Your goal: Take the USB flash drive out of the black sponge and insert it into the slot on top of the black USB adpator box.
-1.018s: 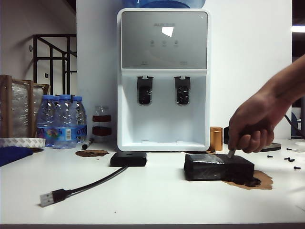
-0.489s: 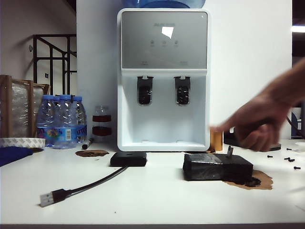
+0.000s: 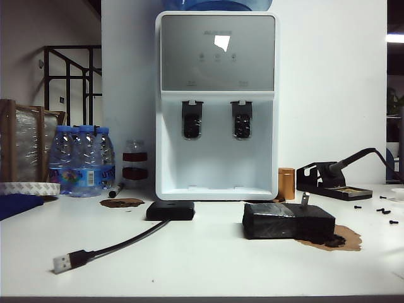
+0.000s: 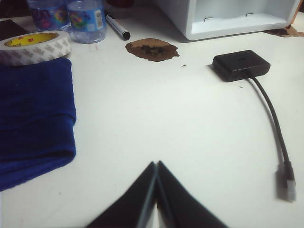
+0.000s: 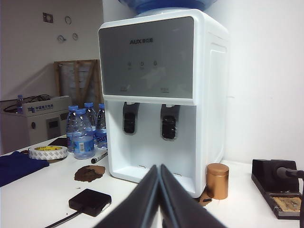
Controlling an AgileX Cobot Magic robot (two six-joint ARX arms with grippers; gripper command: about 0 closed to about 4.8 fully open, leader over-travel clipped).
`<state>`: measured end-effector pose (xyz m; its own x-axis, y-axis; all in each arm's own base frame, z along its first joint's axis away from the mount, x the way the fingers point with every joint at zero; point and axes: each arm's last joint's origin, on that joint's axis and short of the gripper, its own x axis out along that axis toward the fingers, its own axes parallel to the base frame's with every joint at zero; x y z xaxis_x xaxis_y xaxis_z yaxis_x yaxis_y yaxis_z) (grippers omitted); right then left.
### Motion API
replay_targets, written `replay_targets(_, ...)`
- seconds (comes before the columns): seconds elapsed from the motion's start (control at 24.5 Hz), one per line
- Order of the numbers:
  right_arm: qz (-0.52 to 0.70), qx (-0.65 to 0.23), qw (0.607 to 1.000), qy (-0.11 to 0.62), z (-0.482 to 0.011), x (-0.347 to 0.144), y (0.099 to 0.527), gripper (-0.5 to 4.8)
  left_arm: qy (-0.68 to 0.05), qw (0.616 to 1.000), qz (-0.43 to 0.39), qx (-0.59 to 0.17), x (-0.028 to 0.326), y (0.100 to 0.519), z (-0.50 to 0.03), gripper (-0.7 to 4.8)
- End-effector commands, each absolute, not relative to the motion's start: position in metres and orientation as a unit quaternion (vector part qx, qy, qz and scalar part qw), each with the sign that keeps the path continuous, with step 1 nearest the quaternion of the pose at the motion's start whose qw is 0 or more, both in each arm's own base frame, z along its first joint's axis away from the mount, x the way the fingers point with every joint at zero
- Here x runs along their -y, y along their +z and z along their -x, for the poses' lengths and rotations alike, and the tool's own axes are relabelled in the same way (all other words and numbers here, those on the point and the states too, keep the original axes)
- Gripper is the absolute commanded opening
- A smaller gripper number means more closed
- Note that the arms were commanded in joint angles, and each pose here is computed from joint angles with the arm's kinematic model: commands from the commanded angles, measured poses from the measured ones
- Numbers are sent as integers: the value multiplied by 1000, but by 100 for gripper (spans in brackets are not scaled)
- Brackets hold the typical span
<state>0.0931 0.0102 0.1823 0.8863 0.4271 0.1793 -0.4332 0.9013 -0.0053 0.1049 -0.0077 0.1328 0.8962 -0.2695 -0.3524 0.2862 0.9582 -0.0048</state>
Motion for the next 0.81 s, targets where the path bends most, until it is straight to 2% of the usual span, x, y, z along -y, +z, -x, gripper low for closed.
replay_targets(0.04,-19,91,971,222,-93,-10,182,-1,-143,974,-24,-176,8,133,-105,-4)
replay_targets(0.81,-19,91,971,222,-93,-10,182,-1,-162,970,-31,-176,13,133,-105,-4)
